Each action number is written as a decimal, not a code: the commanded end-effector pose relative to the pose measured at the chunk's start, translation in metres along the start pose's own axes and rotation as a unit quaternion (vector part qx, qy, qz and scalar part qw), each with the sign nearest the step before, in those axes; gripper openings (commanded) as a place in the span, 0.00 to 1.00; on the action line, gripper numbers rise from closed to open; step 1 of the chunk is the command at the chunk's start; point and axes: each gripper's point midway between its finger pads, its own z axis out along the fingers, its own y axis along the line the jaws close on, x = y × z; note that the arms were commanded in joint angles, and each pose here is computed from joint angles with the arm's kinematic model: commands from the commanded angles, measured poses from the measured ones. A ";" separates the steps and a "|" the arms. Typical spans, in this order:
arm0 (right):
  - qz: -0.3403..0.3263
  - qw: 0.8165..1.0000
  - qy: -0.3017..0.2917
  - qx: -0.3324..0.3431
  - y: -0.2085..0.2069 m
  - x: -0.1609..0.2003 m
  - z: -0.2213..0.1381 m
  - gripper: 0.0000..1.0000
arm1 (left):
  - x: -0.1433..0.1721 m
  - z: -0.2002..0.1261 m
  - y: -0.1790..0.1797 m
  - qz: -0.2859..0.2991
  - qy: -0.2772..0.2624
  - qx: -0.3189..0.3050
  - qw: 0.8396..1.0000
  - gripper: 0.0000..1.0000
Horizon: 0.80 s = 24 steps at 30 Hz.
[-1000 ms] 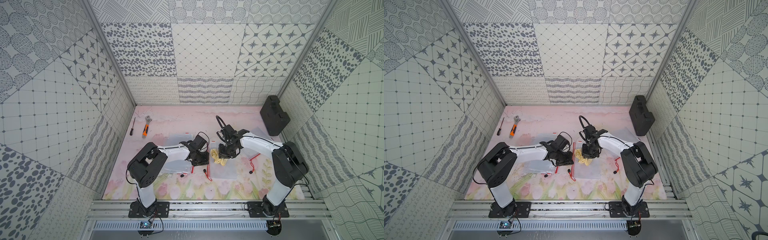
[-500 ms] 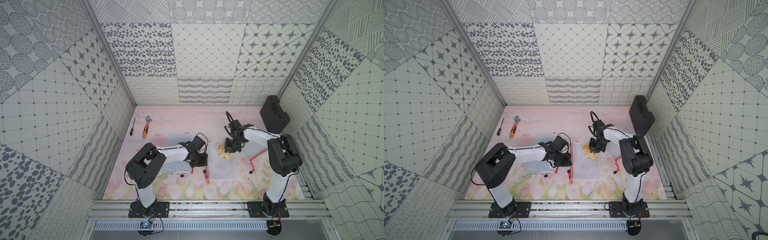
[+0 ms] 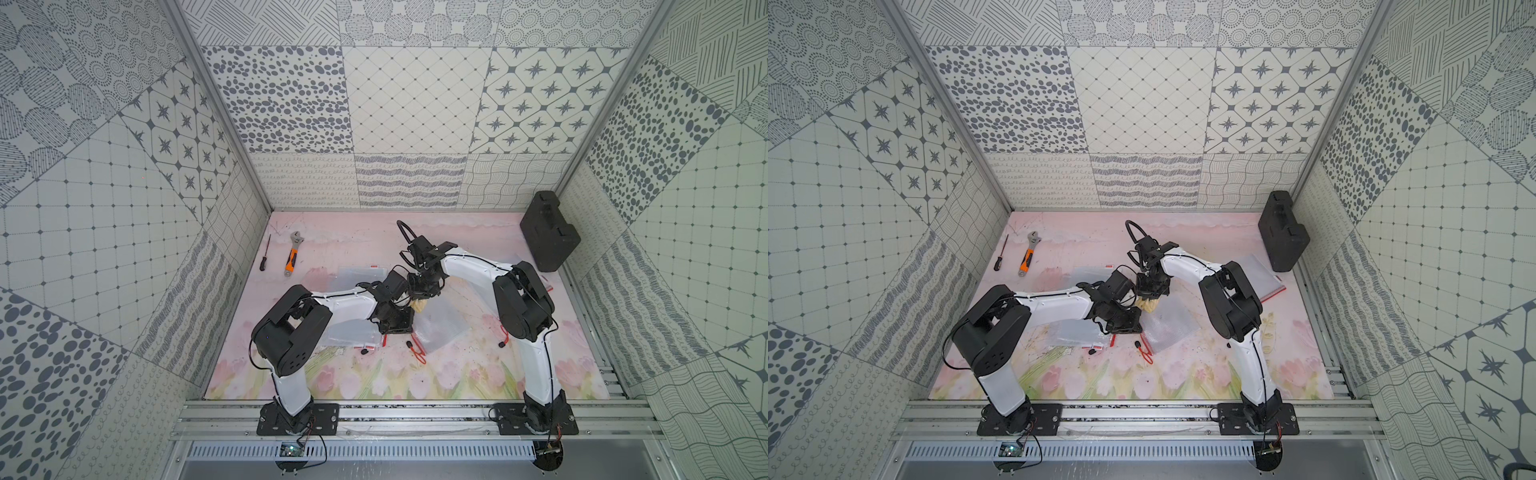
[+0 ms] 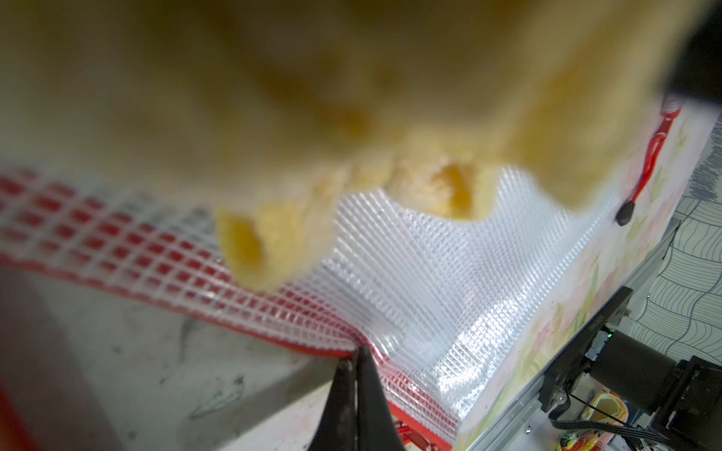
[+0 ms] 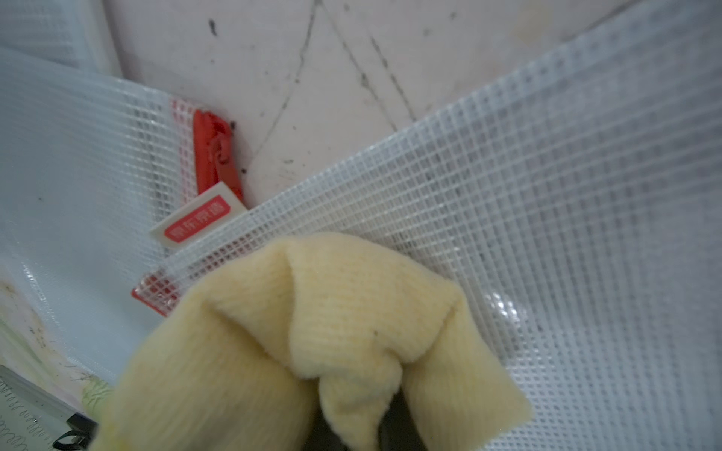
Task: Wipe the document bag
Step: Wipe the dirt from the document bag.
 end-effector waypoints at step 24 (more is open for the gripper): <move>0.089 0.994 -0.039 -0.042 -0.030 -0.014 -0.025 0.00 | 0.002 -0.009 0.019 0.028 0.029 -0.035 0.999 0.00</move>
